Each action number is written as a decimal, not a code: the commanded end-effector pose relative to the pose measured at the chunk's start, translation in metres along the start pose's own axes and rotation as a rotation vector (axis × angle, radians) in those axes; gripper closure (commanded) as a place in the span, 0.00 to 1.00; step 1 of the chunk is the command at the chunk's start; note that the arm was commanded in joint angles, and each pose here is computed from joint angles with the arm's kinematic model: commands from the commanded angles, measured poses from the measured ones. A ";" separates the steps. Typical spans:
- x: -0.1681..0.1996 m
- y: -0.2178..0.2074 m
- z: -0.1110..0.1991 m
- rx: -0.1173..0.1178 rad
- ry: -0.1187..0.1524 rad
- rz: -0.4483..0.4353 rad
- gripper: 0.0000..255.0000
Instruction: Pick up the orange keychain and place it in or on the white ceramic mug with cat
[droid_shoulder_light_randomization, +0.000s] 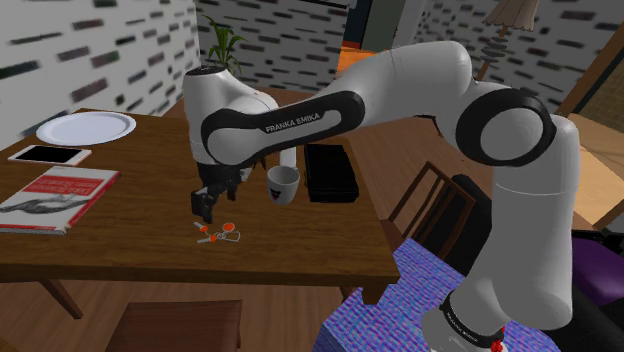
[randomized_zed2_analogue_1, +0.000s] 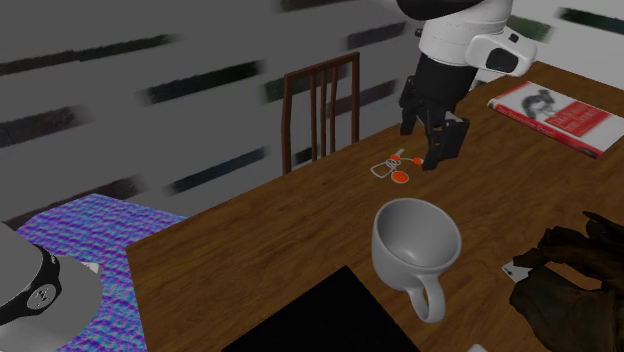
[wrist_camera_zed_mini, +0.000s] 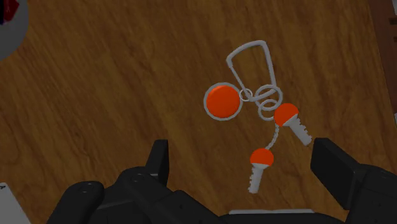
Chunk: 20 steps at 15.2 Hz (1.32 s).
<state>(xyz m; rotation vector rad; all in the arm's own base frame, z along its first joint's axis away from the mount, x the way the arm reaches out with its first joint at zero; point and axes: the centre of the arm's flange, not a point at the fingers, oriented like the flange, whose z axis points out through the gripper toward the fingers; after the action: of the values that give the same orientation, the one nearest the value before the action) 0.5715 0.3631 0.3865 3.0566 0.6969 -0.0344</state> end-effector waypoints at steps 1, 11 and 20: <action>0.018 -0.016 0.007 -0.003 0.010 -0.029 0.00; 0.037 -0.032 0.053 -0.007 0.019 -0.057 0.00; 0.037 -0.032 0.053 -0.007 0.019 -0.057 1.00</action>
<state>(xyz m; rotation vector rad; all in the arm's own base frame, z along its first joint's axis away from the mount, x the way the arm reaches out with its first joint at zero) 0.5887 0.4089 0.3351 3.0381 0.7873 0.0005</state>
